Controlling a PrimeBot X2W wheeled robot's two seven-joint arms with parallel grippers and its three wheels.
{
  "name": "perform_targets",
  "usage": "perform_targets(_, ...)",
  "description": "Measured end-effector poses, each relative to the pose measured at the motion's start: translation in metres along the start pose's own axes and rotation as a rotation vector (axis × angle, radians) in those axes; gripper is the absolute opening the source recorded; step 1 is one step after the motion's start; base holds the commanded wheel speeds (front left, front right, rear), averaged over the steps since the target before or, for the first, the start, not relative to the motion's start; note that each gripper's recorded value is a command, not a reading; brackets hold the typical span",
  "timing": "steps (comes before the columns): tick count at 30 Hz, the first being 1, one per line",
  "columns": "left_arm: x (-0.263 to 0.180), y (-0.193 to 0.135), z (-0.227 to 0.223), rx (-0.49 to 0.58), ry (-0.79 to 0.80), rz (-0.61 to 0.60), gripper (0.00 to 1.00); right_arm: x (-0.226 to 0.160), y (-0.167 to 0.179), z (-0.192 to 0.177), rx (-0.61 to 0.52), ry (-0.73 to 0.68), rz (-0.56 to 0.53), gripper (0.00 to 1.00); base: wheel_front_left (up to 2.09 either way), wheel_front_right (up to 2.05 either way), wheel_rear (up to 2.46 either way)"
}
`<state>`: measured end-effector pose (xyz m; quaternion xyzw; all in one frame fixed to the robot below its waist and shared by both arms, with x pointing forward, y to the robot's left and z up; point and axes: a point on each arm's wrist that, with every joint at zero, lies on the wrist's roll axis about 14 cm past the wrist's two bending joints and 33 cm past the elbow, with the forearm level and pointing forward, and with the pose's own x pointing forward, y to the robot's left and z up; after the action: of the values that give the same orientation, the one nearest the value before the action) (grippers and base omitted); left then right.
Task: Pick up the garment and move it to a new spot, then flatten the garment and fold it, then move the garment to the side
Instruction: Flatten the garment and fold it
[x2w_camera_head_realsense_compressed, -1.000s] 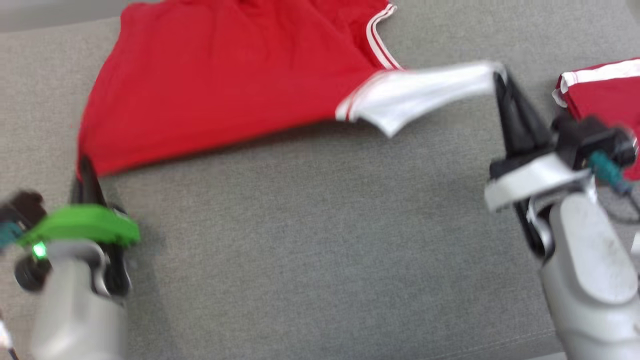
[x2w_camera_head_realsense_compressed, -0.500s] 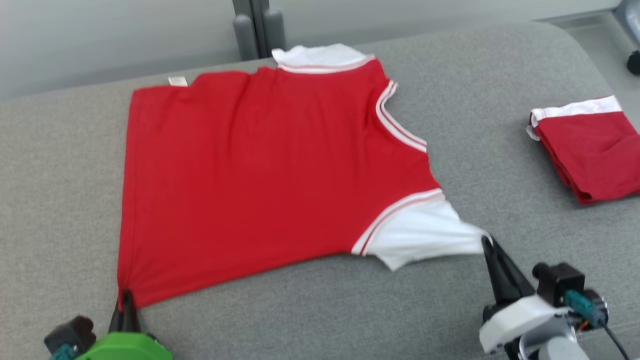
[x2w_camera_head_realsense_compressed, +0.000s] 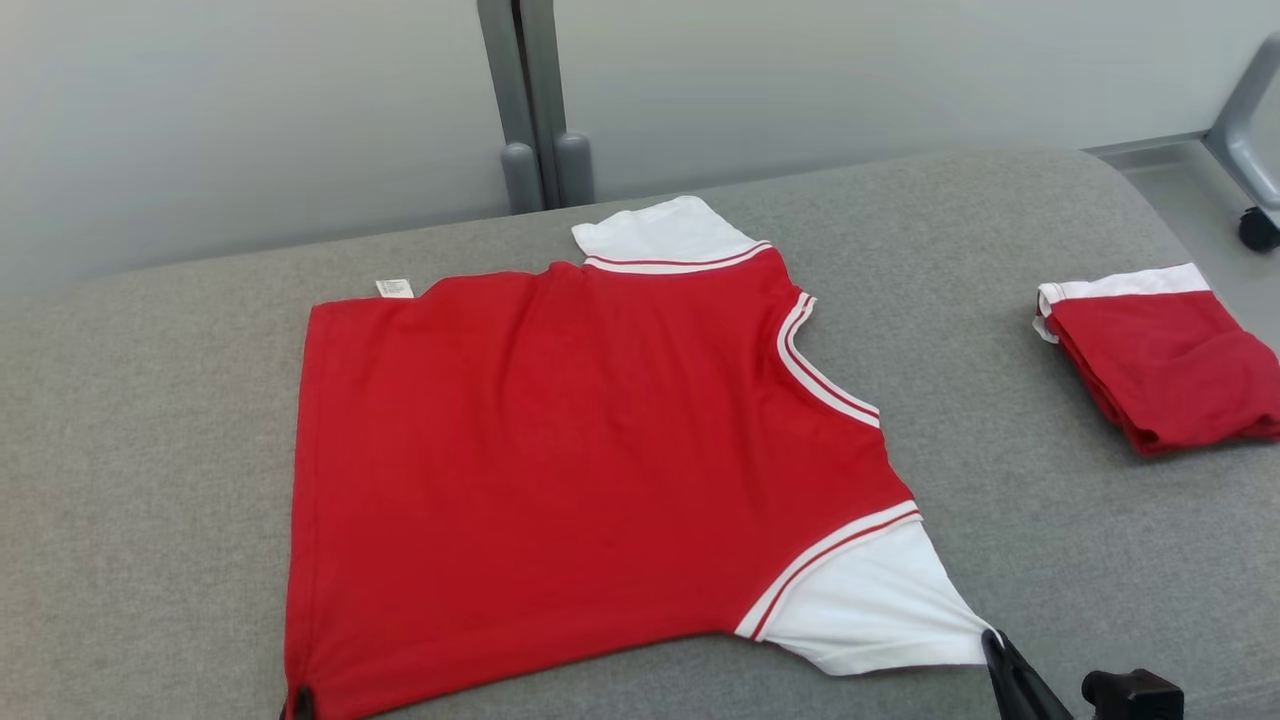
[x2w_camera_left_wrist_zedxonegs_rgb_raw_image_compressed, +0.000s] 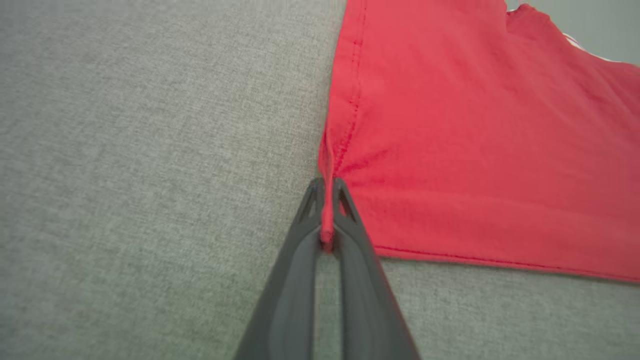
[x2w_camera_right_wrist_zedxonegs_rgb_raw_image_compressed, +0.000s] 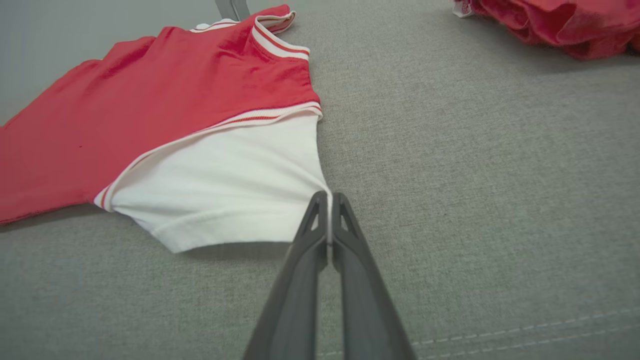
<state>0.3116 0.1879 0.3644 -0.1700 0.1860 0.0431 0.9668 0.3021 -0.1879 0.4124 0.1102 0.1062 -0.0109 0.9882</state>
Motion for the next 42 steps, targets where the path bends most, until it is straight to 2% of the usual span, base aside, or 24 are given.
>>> perform_targets(4, 0.004, -0.007, 0.015, 0.000, -0.049, -0.023, 0.00, 0.009, 0.000, 0.014, 0.011, -0.039, 0.001, 0.00, 0.00, 0.00, 0.00)
perform_targets(10, 0.036, -0.033, 0.059, -0.005, -0.159, -0.081, 0.00, 0.055, 0.010, 0.068, 0.006, -0.182, 0.033, 0.00, 0.00, 0.00, 0.00)
perform_targets(15, 0.066, -0.045, 0.081, 0.004, -0.196, -0.099, 0.00, 0.100, 0.030, 0.110, -0.051, -0.274, 0.091, 0.00, 0.00, 0.00, 0.00)
perform_targets(19, 0.089, -0.046, 0.081, 0.018, -0.174, -0.088, 0.00, 0.134, 0.043, 0.127, -0.103, -0.301, 0.123, 0.00, 0.00, 0.00, 0.00)
perform_targets(23, 0.110, -0.042, 0.083, 0.029, -0.164, -0.067, 0.00, 0.163, 0.055, 0.130, -0.159, -0.293, 0.153, 0.00, 0.00, 0.00, 0.00)
perform_targets(28, 0.129, -0.038, 0.078, 0.045, -0.139, -0.059, 0.00, 0.188, 0.060, 0.114, -0.207, -0.239, 0.168, 0.00, 0.00, 0.00, 0.00)
perform_targets(39, 0.142, -0.033, 0.082, 0.042, -0.148, -0.051, 0.00, 0.210, 0.059, 0.100, -0.230, -0.199, 0.165, 0.00, 0.00, 0.00, 0.00)
perform_targets(41, 0.143, -0.034, 0.084, 0.042, -0.155, -0.053, 0.28, 0.210, 0.059, 0.099, -0.232, -0.198, 0.164, 0.00, 0.00, 0.00, 0.00)
perform_targets(42, 0.143, -0.034, 0.086, 0.042, -0.160, -0.057, 0.48, 0.211, 0.058, 0.099, -0.231, -0.198, 0.161, 0.00, 0.00, 0.00, 0.00)
